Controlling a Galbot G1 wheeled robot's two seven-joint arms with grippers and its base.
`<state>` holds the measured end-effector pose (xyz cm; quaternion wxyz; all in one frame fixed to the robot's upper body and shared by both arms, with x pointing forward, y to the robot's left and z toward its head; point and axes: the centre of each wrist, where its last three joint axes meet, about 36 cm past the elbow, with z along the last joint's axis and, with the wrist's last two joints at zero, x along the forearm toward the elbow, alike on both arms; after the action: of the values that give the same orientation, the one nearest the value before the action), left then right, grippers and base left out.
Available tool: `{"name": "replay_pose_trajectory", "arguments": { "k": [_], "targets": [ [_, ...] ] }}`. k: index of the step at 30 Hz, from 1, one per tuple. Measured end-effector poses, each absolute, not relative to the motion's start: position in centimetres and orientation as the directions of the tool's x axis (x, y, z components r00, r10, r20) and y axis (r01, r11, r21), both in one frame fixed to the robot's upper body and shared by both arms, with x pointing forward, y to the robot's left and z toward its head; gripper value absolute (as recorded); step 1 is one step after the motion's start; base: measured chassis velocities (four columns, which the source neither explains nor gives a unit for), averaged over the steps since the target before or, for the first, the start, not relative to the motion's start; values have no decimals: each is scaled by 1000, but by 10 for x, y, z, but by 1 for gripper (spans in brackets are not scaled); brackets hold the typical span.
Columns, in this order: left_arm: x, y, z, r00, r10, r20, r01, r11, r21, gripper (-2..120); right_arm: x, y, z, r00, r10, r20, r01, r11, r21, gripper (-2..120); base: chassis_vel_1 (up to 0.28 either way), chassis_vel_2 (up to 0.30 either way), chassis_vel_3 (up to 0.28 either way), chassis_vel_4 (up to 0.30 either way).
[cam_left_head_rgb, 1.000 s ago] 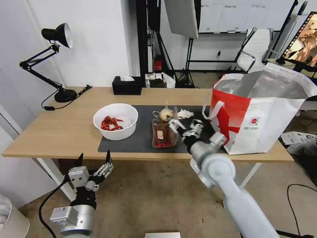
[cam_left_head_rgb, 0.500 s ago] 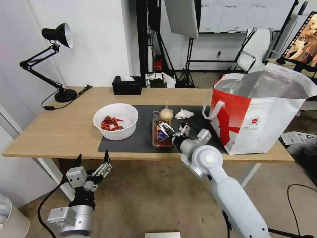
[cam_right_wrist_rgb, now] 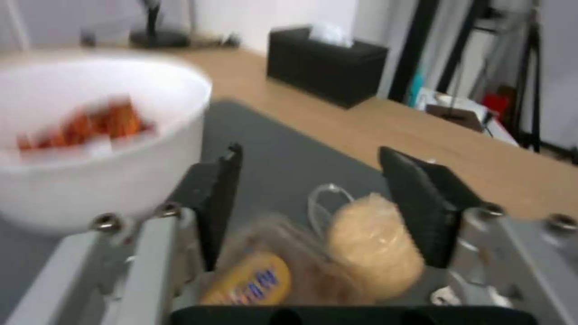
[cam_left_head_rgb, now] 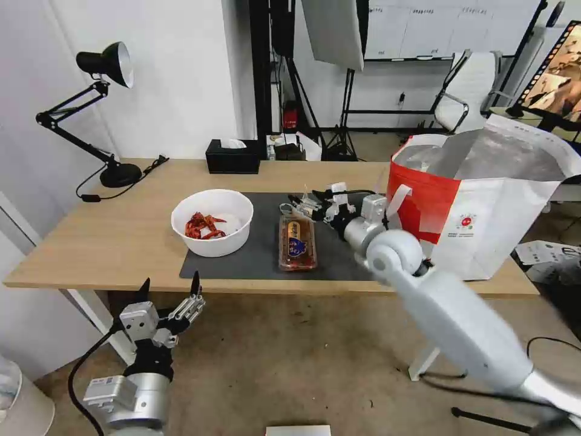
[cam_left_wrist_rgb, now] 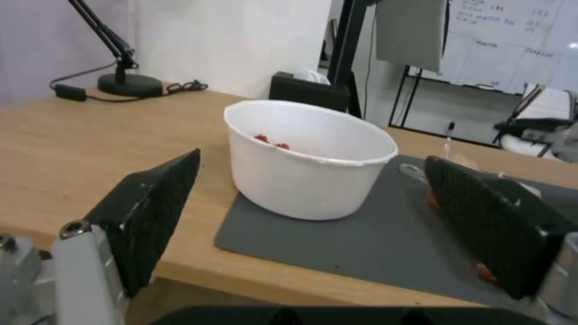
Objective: Pick up the trash from the table and place it into the takeout bag.
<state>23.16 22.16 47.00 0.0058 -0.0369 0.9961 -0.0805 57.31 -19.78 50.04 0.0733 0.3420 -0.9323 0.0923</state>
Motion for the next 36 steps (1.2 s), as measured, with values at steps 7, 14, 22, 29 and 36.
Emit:
{"name": "replay_pose_trajectory", "arguments": {
  "k": [7, 14, 22, 29, 36],
  "targets": [
    [232, 222, 475, -998, -45, 48, -54, 978, -202, 100, 598, -189, 485, -660, -689, 298, -748, 637, -185, 35, 0, 0, 0, 0],
    [238, 225, 476, -992, 88, 87, 59, 956, -287, 100, 605, -181, 472, -655, -673, 344, -751, 633, -191, 8, 0, 0, 0, 0],
    [270, 237, 486, -958, 276, 74, 199, 831, -520, 100, 607, -186, 466, -668, -653, 358, -737, 647, -194, 0, 0, 0, 0, 0],
    [317, 254, 490, -881, 456, 125, 257, 683, -683, 100, 603, -194, 459, -669, -643, 373, -733, 655, -184, 0, 0, 0, 0, 0],
    [384, 273, 491, -824, 528, 203, 222, 631, -743, 100, 603, -190, 462, -667, -647, 370, -735, 652, -184, 0, 0, 0, 0, 0]
  ]
}}
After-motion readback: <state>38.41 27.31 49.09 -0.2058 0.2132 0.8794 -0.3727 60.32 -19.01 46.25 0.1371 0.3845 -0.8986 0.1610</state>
